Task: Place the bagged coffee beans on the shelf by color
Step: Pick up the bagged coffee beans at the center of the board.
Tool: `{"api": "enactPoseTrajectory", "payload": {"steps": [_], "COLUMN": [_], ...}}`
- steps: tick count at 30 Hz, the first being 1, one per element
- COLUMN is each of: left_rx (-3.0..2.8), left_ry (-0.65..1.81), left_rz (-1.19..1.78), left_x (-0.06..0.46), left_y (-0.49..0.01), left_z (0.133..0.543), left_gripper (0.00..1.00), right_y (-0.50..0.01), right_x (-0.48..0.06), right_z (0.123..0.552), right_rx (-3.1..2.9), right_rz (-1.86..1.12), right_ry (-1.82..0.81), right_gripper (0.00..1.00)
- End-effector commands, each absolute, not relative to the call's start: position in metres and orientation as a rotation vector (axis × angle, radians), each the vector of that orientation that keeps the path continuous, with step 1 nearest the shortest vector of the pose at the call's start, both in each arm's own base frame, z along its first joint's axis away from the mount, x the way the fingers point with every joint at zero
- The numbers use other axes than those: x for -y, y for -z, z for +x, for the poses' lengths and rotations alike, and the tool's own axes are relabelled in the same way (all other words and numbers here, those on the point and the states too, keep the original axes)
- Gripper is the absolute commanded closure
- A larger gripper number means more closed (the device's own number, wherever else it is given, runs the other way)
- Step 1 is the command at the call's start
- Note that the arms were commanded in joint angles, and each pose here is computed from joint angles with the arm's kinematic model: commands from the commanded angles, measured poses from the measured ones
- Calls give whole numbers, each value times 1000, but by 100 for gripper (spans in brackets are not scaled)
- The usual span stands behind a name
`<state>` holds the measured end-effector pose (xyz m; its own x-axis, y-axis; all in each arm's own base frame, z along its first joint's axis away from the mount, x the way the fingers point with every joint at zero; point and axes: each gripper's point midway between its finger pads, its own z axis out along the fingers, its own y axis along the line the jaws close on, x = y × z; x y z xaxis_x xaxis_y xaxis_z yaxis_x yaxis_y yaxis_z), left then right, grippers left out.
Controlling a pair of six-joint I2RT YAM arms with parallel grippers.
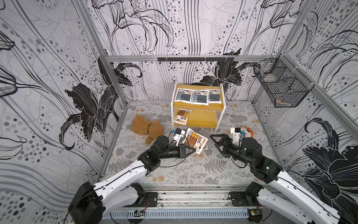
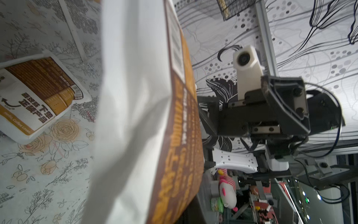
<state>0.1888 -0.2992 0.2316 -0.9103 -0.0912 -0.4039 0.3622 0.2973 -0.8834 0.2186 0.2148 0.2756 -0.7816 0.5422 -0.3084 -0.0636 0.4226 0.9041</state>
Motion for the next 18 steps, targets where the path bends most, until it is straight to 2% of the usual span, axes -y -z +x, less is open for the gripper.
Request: {"api": "enactPoseTrajectory", "payload": {"steps": [1,7,18], "left_rx": [-2199,-2208,-2201], "left_ry": [1716,1722,1737], "left_rz": [457,527,565], "left_x": [302,300,294], "left_y": [-240,-242,-246], "left_z": [164,158,152], "left_gripper": [100,100,100], "right_y": [-291,-306,-298], "right_x": [-239,-265,-268], "right_z": [196,197,181], "right_rx": [-2197,-2238,-2286], "right_rz": [-15,-265,-392], "right_ry": [-1422,-1466,-1486], "right_gripper": [2,4,9]}}
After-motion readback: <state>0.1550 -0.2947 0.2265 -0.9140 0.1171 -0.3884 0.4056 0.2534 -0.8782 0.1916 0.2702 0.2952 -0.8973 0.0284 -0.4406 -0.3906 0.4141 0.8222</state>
